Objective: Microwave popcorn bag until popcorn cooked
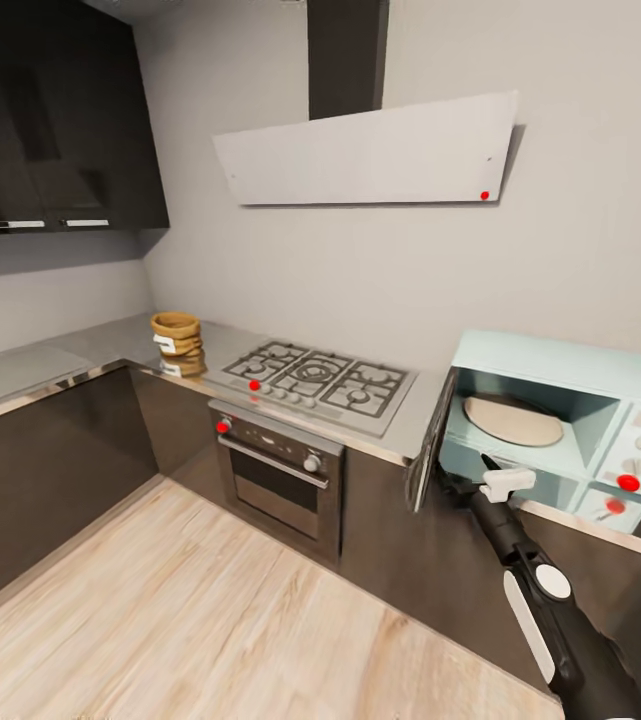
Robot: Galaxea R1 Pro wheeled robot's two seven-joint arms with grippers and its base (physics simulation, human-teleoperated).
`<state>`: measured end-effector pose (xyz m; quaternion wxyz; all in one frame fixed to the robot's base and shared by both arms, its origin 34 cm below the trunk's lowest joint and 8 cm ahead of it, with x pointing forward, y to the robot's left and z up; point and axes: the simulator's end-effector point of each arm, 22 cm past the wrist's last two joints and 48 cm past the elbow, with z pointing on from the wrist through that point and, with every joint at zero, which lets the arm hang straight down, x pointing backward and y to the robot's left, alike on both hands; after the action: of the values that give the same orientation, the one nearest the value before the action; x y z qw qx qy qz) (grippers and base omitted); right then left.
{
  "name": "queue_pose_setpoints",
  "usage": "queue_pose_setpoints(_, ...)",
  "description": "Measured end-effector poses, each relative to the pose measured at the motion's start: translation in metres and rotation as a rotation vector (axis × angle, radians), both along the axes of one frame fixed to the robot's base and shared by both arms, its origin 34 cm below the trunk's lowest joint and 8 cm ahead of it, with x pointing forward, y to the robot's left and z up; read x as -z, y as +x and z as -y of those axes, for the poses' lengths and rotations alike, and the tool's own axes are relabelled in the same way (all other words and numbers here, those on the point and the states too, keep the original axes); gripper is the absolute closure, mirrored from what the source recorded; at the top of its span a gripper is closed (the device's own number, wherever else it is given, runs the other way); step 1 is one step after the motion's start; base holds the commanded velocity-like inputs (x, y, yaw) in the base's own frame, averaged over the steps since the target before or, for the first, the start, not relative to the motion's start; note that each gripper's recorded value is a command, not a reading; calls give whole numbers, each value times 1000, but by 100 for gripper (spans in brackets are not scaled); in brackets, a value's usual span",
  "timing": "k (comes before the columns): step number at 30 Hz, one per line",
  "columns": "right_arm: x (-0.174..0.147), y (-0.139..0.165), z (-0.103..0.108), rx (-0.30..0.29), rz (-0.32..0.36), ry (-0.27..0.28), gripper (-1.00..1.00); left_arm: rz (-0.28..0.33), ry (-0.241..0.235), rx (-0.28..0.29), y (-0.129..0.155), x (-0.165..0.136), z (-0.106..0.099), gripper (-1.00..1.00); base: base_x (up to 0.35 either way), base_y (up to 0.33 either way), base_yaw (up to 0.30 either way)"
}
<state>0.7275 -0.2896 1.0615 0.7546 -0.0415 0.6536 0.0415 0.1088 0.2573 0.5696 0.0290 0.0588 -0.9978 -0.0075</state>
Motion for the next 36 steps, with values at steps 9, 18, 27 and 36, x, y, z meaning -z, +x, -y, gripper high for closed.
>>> queue_pose_setpoints(9,0,1,0,0,0,-1,-100,0,0,0,0,0,0,-100,-303,-78,0)
queue_pose_setpoints(18,31,-1,3,7,-68,6,-100,1,0,-2,1,0,0,-100,-305,111,0)
queue_pose_setpoints(27,309,-115,12,53,-713,67,-100,1,1,-2,1,0,-1,-100,-162,137,0)
queue_pose_setpoints(36,455,-346,19,116,-1281,71,-100,1,0,-2,1,0,0,-100,-2,1,0)
